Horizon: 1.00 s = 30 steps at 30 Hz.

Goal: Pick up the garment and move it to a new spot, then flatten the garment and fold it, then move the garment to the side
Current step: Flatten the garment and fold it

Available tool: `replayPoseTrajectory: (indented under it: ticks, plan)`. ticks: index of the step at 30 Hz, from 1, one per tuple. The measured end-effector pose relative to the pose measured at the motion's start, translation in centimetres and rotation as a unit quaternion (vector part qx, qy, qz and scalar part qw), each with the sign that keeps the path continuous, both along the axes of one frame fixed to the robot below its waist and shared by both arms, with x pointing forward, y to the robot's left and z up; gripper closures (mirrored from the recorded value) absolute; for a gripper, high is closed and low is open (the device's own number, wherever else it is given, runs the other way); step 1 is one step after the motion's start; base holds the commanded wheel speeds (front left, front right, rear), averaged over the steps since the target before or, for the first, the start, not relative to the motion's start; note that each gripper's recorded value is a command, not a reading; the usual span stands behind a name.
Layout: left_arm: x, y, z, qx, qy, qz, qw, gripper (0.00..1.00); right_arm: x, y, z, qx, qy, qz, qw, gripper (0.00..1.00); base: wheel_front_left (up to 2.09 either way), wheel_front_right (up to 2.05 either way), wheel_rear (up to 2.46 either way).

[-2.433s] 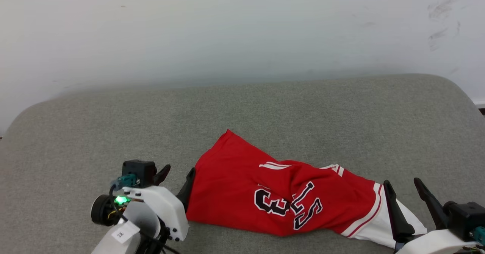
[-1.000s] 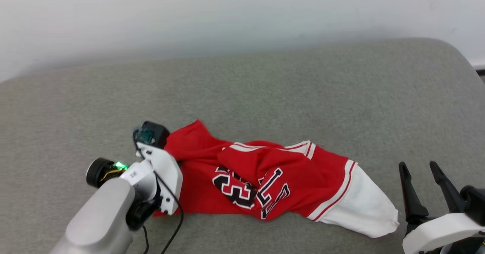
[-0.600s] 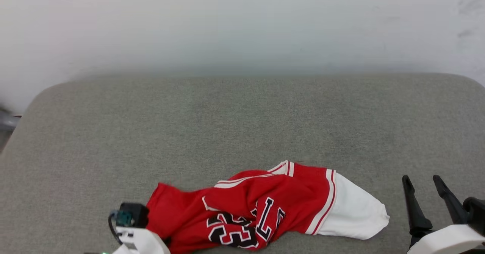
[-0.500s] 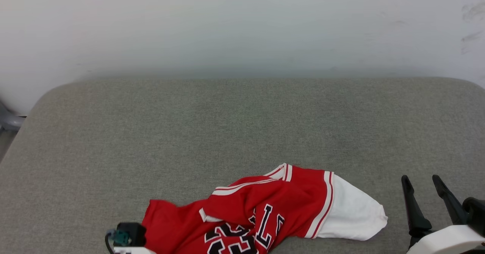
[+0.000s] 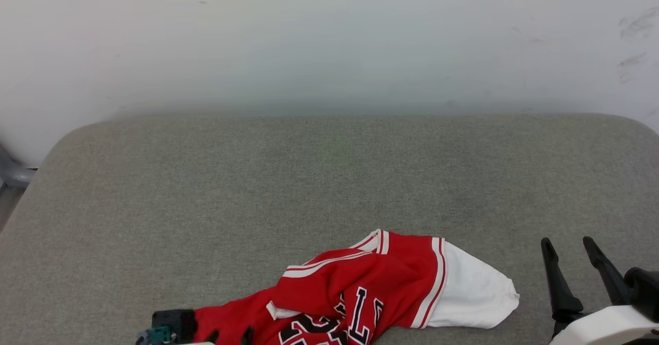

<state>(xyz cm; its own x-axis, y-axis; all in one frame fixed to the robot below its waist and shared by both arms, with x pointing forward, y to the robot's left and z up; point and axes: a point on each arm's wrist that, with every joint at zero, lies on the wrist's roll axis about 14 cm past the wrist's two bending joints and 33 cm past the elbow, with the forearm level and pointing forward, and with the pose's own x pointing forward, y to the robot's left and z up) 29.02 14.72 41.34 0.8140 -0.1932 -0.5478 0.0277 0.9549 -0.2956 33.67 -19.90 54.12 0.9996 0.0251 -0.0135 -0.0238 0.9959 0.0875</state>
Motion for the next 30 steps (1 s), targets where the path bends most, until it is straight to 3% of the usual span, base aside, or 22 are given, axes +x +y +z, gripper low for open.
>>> replayPoseTrajectory:
  ticks: [8, 12, 22, 30]
  plan:
    - [4.4, 0.2, 7.1, 0.022, -0.186, 0.008, 0.982, 0.00, -0.3, -0.3, 0.2, 0.002, -0.003, -0.005, 1.000, 0.00, 0.00, 0.00, 0.00]
    - [5.8, -1.4, 8.4, 0.021, -0.212, -0.026, 0.977, 0.00, -0.2, -0.5, -0.1, 0.004, 0.003, -0.007, 1.000, 0.00, 0.00, 0.00, 0.00]
    - [6.7, -8.6, 4.7, 0.018, -0.087, -0.206, 0.975, 0.00, -0.1, -1.1, -1.5, 0.005, 0.029, -0.017, 0.999, 0.00, 0.00, 0.00, 0.00]
    - [6.4, -8.5, -0.6, 0.085, 0.047, -0.287, 0.953, 0.00, 0.7, -2.0, -2.6, 0.010, 0.045, -0.032, 0.998, 0.00, 0.00, 0.00, 0.00]
